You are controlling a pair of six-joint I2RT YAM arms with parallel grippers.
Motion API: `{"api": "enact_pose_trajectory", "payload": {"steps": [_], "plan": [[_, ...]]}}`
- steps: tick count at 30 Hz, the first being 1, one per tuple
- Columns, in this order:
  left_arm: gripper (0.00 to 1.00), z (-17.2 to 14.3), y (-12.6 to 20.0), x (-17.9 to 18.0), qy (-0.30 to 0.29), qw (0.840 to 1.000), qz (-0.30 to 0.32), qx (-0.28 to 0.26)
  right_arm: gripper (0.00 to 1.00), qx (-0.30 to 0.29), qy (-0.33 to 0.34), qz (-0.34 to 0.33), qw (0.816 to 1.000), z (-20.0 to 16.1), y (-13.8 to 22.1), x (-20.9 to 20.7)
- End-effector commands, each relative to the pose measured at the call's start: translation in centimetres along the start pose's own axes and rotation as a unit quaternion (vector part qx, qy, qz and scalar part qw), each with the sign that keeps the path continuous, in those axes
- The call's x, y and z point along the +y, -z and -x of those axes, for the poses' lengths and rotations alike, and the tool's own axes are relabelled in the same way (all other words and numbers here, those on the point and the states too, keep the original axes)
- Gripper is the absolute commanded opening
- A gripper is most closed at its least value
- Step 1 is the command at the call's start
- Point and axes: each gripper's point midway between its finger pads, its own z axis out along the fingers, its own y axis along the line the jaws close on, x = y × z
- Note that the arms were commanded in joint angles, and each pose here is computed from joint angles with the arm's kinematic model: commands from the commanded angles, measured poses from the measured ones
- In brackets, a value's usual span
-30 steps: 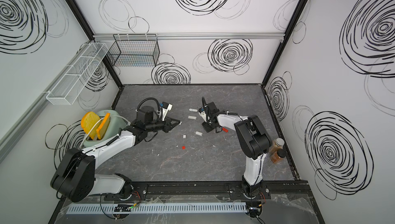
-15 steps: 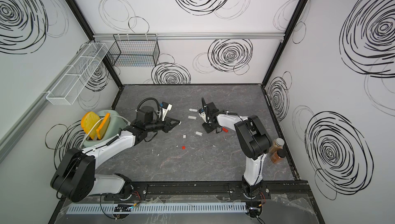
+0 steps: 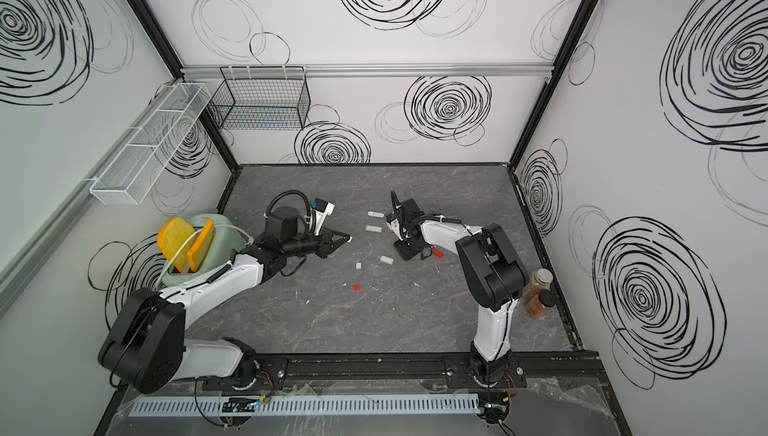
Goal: Close the usb drive cover
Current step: Pick up the USB drive from the center of the board.
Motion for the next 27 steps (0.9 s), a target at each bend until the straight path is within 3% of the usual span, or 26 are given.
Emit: {"api": "enact_pose_trajectory", "payload": {"steps": [1,7,13,19,27], "plan": [[0.00,0.5,0.2,0.0,-0.018,1.000,0.001,-0.009,0.11,0.061,0.010,0.010,0.998,-2.9,-0.4,0.6],[0.00,0.0,-0.3,-0.1,-0.022,1.000,0.000,0.000,0.06,0.020,0.031,-0.007,0.999,-1.1,1.6,0.0],[0.00,-0.6,-1.0,-0.8,-0.022,1.000,-0.014,0.017,0.05,-0.097,0.074,0.018,0.992,2.0,5.0,1.7],[0.00,-1.1,-1.7,-1.2,-0.021,0.999,-0.022,0.029,0.05,-0.202,0.136,0.037,0.969,3.7,7.8,4.3],[0.00,-1.9,-2.2,-2.0,-0.015,0.998,-0.037,0.044,0.05,-0.312,0.242,0.015,0.918,5.0,9.8,8.7]]}}
